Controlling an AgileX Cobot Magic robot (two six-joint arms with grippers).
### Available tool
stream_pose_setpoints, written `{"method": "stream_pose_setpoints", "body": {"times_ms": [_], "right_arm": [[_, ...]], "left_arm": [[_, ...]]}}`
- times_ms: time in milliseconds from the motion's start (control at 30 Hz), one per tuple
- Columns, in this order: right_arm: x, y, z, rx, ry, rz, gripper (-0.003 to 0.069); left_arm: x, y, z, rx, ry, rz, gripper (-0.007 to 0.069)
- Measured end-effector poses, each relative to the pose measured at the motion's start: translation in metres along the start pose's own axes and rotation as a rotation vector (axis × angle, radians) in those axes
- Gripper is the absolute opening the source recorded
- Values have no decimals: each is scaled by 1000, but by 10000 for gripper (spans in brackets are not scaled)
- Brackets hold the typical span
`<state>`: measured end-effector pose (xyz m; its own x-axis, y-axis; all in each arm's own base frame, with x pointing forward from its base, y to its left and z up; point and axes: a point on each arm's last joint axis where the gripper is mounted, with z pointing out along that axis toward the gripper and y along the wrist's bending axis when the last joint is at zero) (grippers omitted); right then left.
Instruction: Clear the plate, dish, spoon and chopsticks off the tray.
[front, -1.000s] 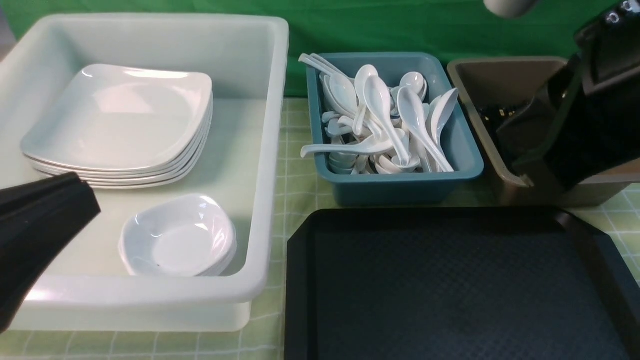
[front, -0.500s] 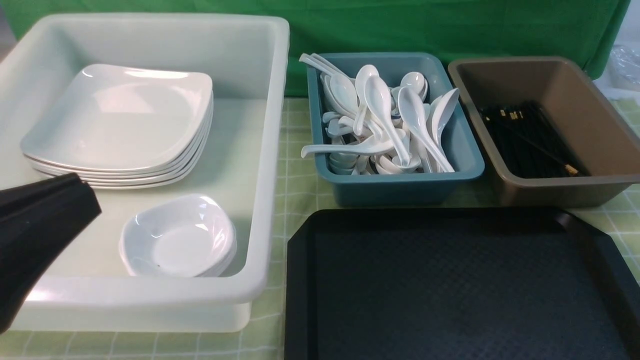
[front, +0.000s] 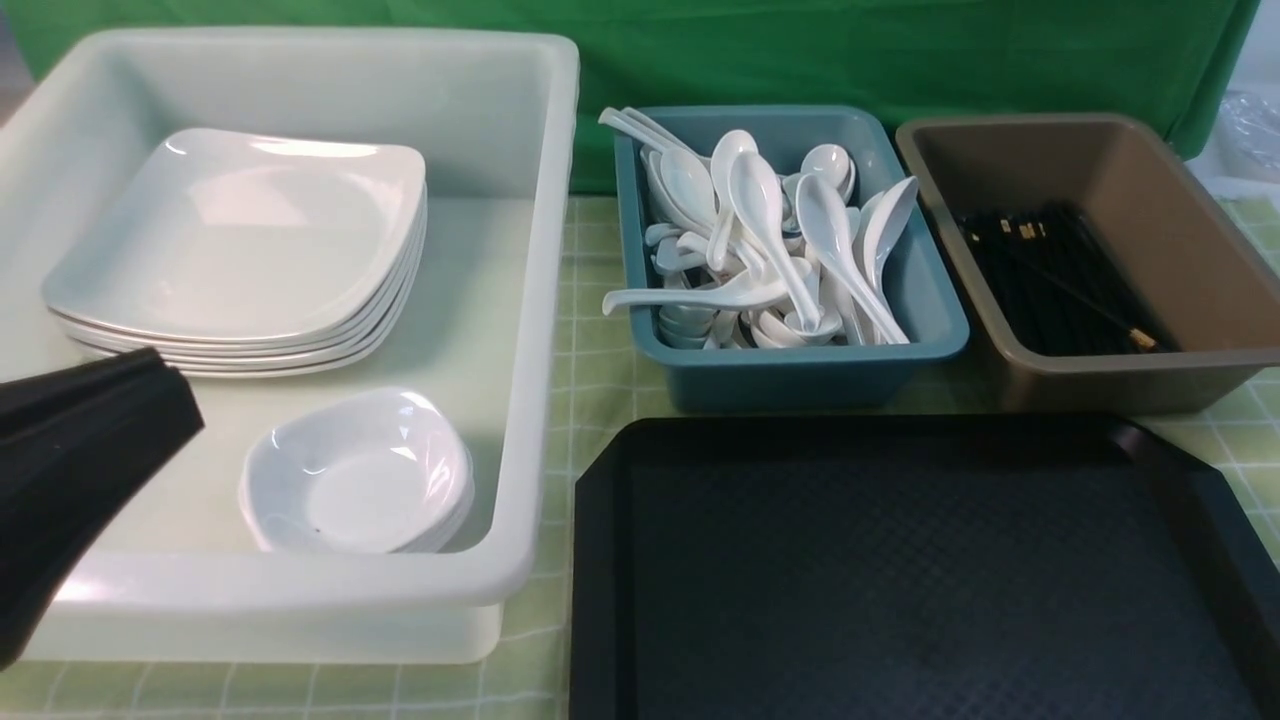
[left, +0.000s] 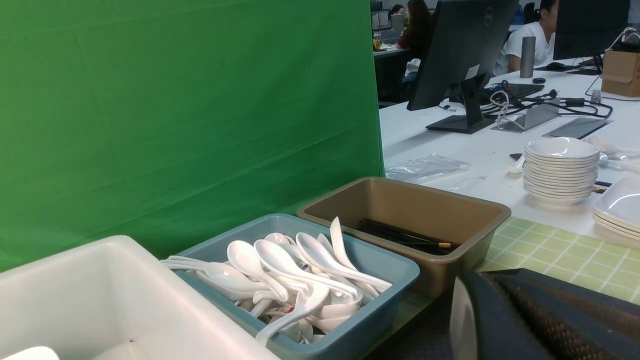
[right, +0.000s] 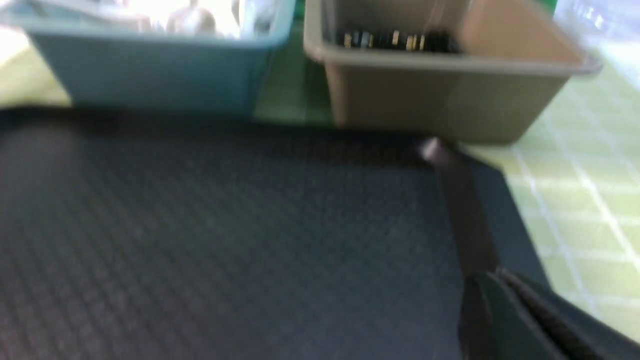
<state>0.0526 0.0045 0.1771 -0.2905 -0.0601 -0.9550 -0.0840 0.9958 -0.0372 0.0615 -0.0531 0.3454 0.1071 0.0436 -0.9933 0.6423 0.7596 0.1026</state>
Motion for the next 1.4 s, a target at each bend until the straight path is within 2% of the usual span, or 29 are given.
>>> {"method": "stream_pose_setpoints", "body": {"times_ms": [433,933,1167,1267,1300,1333,1367,1400], "right_arm": [[1,0,0,3,10,1,28],[1,0,0,3,10,2,74],[1,0,0,3,10,2,90],[1,0,0,3,10,2,92],[1,0,0,3,10,2,95],[1,0,0,3,10,2,95],[1,0,0,3,10,2,98],[1,0,0,3,10,2,99]], "left_arm": [[0,0,0,0,1,2,21],[0,0,0,6,-6,5,21],[21,15,-12,-248,-80,26,21],[47,20,-25,-403,-71,23,21],[66,21,-32,-488,-51,25,21],[71,21,-34,-498,-40,22,21],[89,22,-38,-570,-24,16,21],[94,22,-39,-586,-17,14,21]]}}
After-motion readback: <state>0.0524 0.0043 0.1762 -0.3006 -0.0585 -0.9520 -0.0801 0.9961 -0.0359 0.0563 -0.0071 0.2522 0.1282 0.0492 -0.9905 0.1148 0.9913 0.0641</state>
